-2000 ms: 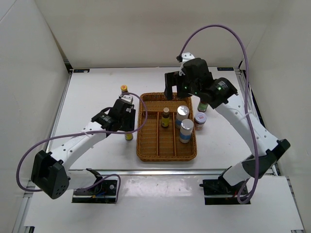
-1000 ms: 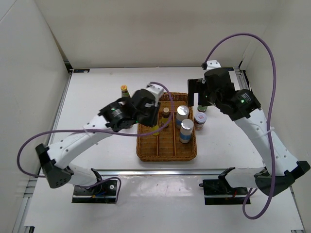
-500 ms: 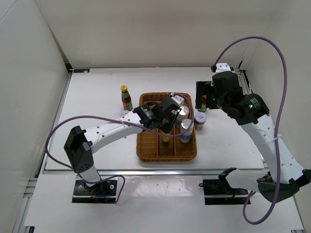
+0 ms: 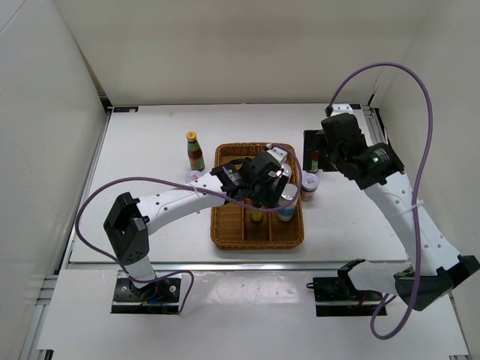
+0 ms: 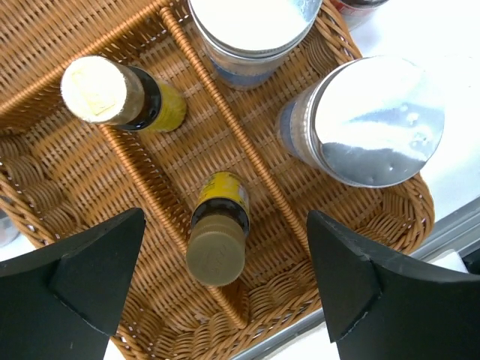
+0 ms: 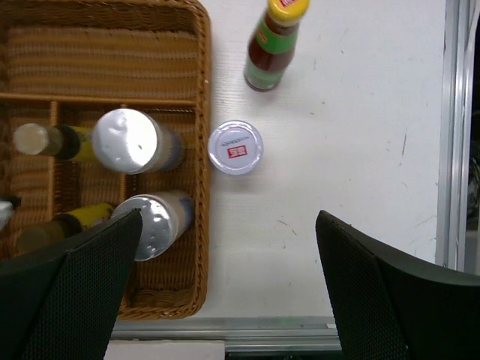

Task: Organize the condiment bottles

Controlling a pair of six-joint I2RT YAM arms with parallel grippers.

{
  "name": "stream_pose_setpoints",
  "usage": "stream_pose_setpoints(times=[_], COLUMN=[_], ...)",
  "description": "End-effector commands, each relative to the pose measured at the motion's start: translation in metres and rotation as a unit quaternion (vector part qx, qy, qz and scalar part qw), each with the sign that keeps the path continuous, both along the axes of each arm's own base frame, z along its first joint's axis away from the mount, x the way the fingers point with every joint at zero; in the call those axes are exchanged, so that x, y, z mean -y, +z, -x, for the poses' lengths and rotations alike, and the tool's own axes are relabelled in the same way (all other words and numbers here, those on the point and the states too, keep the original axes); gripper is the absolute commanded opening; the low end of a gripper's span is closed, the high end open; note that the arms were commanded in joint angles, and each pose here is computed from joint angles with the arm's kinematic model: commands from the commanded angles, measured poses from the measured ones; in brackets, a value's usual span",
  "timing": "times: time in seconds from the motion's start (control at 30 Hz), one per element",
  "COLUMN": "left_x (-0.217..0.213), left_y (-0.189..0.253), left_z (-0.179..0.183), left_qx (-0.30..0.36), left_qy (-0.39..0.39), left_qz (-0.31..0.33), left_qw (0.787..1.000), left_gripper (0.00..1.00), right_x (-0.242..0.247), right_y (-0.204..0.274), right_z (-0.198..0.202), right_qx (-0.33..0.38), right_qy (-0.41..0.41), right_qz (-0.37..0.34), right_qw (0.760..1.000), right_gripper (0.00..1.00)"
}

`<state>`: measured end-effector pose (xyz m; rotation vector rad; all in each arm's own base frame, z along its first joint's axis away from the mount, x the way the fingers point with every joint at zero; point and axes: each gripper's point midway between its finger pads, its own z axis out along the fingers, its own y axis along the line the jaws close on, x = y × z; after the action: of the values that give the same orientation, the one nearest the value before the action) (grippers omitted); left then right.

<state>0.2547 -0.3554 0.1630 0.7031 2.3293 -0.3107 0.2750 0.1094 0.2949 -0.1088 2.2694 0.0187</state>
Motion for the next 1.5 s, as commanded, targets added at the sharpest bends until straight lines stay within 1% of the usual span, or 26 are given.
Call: stream_pose_setpoints(times=[0.0, 0.03, 0.1, 0.13, 0.23, 0.27, 0.3, 0.33, 0.4, 0.43, 0.5, 0.53, 0.6, 0.67, 0.7, 0.77, 0.8, 0.87, 1.0, 1.1, 1.2, 1.27, 1.33, 1.37, 1.43, 1.47], left_x=[-0.004, -0.005, -0.016, -0.021, -0.049, -0.060, -0.075, -0.094, -0.131, -0.153, -0.176, -0.198, -0.215, -0.237, -0.241, -0.253, -0.255, -0.263, -0.271, -0.275, -0.278, -0.277, -0.277, -0.277, -0.278, -0.278], left_y=[0.029, 0.040, 0.063, 0.079, 0.121, 0.129, 0.149, 0.148, 0.158, 0.147, 0.141, 0.139, 0.122, 0.108, 0.095, 0.086, 0.076, 0.071, 0.056, 0.054, 0.053, 0.049, 0.049, 0.049, 0.048, 0.048], left_z=[0.001, 0.000, 0.002, -0.001, -0.002, -0.003, -0.001, -0.010, -0.011, -0.019, -0.023, -0.027, -0.028, -0.032, -0.031, -0.032, -0.030, -0.032, -0.030, -0.029, -0.028, -0.026, -0.026, -0.026, -0.024, -0.024], left_qx=[0.030, 0.038, 0.052, 0.069, 0.116, 0.125, 0.139, 0.146, 0.158, 0.157, 0.153, 0.152, 0.134, 0.115, 0.098, 0.085, 0.070, 0.062, 0.040, 0.035, 0.035, 0.030, 0.030, 0.030, 0.030, 0.031], left_qy=[0.012, 0.016, 0.024, 0.035, 0.060, 0.072, 0.084, 0.106, 0.141, 0.170, 0.196, 0.220, 0.236, 0.269, 0.275, 0.295, 0.298, 0.314, 0.323, 0.327, 0.331, 0.328, 0.328, 0.328, 0.328, 0.325], left_qz=[0.025, 0.031, 0.039, 0.046, 0.061, 0.061, 0.079, 0.072, 0.074, 0.058, 0.051, 0.042, 0.032, 0.026, 0.022, 0.024, 0.024, 0.026, 0.024, 0.028, 0.028, 0.028, 0.028, 0.028, 0.028, 0.025], left_qw=[0.999, 0.999, 0.998, 0.996, 0.990, 0.988, 0.983, 0.981, 0.974, 0.971, 0.967, 0.963, 0.962, 0.956, 0.956, 0.951, 0.952, 0.947, 0.945, 0.944, 0.943, 0.944, 0.944, 0.944, 0.944, 0.945], left_gripper=[1.00, 1.00, 1.00, 1.00, 1.00, 1.00, 1.00, 1.00, 1.00, 1.00, 1.00, 1.00, 1.00, 1.00, 1.00, 1.00, 1.00, 1.00, 1.00, 1.00, 1.00, 1.00, 1.00, 1.00, 1.00, 1.00], right_x=[0.011, 0.018, 0.018, 0.018, 0.014, 0.012, 0.007, 0.004, 0.001, 0.003, 0.001, -0.002, -0.004, -0.005, -0.003, -0.001, 0.000, -0.001, 0.000, 0.000, 0.001, 0.008, 0.009, 0.010, 0.012, 0.015], right_y=[-0.022, -0.032, -0.048, -0.061, -0.075, -0.086, -0.087, -0.095, -0.103, -0.113, -0.123, -0.130, -0.139, -0.153, -0.157, -0.168, -0.172, -0.173, -0.196, -0.211, -0.221, -0.223, -0.226, -0.219, -0.208, -0.205], right_z=[-0.012, -0.015, -0.023, -0.025, -0.032, -0.030, -0.035, -0.037, -0.039, -0.042, -0.043, -0.047, -0.047, -0.048, -0.049, -0.051, -0.052, -0.057, -0.054, -0.053, -0.049, -0.050, -0.048, -0.049, -0.048, -0.045], right_qx=[-0.027, -0.043, -0.072, -0.101, -0.112, -0.121, -0.113, -0.124, -0.139, -0.152, -0.165, -0.169, -0.179, -0.196, -0.200, -0.207, -0.212, -0.201, -0.228, -0.241, -0.255, -0.252, -0.256, -0.245, -0.232, -0.231], right_qy=[-0.042, -0.058, -0.060, -0.063, -0.056, -0.051, -0.045, -0.039, -0.037, -0.043, -0.042, -0.039, -0.037, -0.039, -0.047, -0.057, -0.060, -0.059, -0.062, -0.064, -0.070, -0.080, -0.081, -0.082, -0.083, -0.086], right_qz=[0.005, 0.000, -0.012, -0.030, -0.058, -0.061, -0.071, -0.081, -0.080, -0.075, -0.075, -0.077, -0.077, -0.071, -0.069, -0.070, -0.064, -0.068, -0.058, -0.053, -0.050, -0.043, -0.041, -0.041, -0.042, -0.039], right_qw=[0.999, 0.997, 0.996, 0.992, 0.990, 0.989, 0.990, 0.988, 0.986, 0.984, 0.983, 0.982, 0.980, 0.977, 0.976, 0.974, 0.973, 0.975, 0.970, 0.967, 0.963, 0.964, 0.962, 0.965, 0.968, 0.968], right_gripper=[0.99, 0.99, 0.99, 0.99, 0.99, 0.99, 0.99, 0.99, 0.99, 0.99, 0.99, 0.99, 0.99, 0.99, 0.99, 0.96, 0.96, 0.95, 0.91, 0.79, 0.75, 0.68, 0.58, 0.49, 0.43, 0.35])
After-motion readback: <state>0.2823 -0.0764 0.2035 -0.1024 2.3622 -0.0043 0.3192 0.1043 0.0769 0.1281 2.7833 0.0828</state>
